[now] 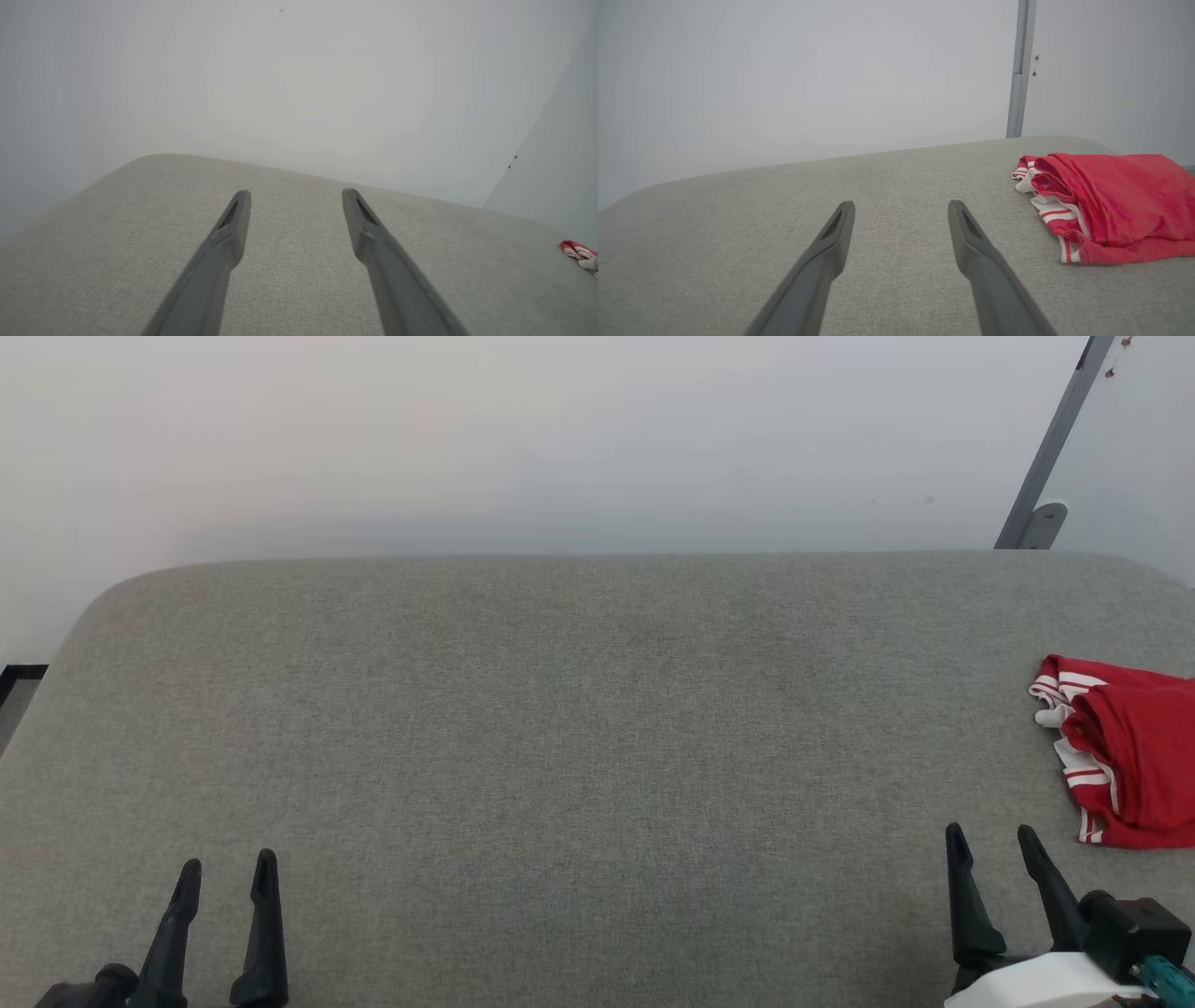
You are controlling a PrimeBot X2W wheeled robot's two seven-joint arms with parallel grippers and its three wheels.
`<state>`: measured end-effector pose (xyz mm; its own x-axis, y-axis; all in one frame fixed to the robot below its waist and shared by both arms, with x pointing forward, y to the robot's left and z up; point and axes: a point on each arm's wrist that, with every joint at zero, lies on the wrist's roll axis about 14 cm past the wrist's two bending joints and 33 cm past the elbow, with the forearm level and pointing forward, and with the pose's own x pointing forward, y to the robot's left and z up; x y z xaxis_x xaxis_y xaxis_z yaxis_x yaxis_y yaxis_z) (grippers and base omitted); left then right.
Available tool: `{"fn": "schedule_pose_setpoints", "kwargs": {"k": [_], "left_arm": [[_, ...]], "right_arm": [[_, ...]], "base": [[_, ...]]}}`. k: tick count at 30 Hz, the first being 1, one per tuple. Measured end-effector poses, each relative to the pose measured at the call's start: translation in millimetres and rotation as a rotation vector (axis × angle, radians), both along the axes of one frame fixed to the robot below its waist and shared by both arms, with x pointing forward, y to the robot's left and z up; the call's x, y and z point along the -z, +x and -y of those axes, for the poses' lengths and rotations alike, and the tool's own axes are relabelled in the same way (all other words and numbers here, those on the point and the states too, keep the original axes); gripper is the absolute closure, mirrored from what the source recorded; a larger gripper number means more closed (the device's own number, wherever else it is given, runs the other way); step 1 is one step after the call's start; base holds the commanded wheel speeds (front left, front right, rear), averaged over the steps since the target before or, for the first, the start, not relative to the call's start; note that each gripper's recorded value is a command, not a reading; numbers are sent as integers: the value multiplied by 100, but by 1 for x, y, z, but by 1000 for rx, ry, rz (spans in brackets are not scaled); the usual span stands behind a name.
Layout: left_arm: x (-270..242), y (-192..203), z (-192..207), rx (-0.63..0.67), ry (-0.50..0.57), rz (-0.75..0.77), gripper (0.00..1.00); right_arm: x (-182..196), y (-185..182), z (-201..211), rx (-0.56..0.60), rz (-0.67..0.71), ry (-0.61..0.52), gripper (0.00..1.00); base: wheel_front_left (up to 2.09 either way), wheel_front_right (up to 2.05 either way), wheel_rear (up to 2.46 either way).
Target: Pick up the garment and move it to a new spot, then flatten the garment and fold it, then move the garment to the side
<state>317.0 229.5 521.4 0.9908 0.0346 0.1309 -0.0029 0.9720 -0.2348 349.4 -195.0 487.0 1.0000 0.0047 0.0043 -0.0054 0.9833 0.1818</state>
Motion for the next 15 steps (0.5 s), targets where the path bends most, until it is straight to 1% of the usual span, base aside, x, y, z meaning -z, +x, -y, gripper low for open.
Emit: {"fn": "schedule_pose_setpoints", "kwargs": {"k": [6,7,12,15], "left_arm": [[-1,-2,-4,-14,18,1,0],[2,-2,-4,-14,14,-7,100],[24,-8,0,-20,-27,-74,100],[27,-7,0,-25,-74,-87,100]], "right_arm": [[-3,1,-5,-15,6,-4,0],[-1,1,-5,-15,-3,-4,100],[20,-8,-5,-8,-70,14,100],[23,-8,-2,6,-85,68,100]], "base": [[0,0,0],[0,0,0],[0,0,0],[0,0,0]]}}
